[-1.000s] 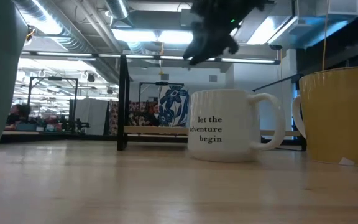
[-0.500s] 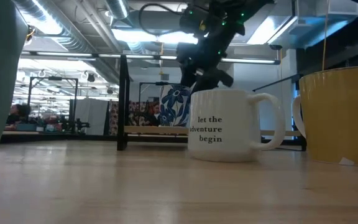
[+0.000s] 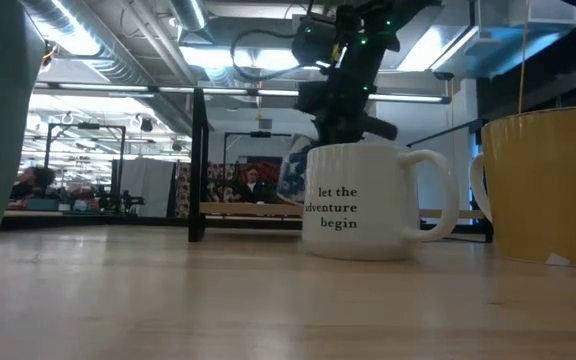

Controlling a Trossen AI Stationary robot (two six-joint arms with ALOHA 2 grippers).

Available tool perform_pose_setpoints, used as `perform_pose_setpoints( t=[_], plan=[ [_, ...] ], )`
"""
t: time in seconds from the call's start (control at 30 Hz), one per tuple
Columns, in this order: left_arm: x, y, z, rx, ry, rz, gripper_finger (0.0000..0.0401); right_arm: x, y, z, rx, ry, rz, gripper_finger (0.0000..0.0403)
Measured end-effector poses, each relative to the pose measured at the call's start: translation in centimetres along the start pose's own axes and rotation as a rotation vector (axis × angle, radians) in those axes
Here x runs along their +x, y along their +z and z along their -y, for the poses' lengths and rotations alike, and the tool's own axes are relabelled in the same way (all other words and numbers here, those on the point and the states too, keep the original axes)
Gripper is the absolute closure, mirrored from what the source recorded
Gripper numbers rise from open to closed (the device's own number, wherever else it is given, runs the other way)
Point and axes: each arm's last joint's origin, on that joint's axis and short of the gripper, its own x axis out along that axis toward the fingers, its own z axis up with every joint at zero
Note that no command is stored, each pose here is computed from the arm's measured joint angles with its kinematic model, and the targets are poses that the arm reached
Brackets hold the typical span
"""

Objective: Place coffee mugs
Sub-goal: Put the top blue patterned mug on the shelf

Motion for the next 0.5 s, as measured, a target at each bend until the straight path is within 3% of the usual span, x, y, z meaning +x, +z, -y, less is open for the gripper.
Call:
perform_pose_setpoints(
  t=[0.23, 0.5],
  plan=[
    [0.0, 0.0, 0.0, 0.0, 0.001, 0.0, 0.0271, -2.6, -1.3, 0.5, -0.039, 0.087, -0.153, 0.0393],
    [0.0, 0.0, 0.0, 0.0, 0.001, 0.0, 0.0271, -3.5, -6.4, 1.3, 0.128, 0.3, -0.28, 0.0397]
  ],
)
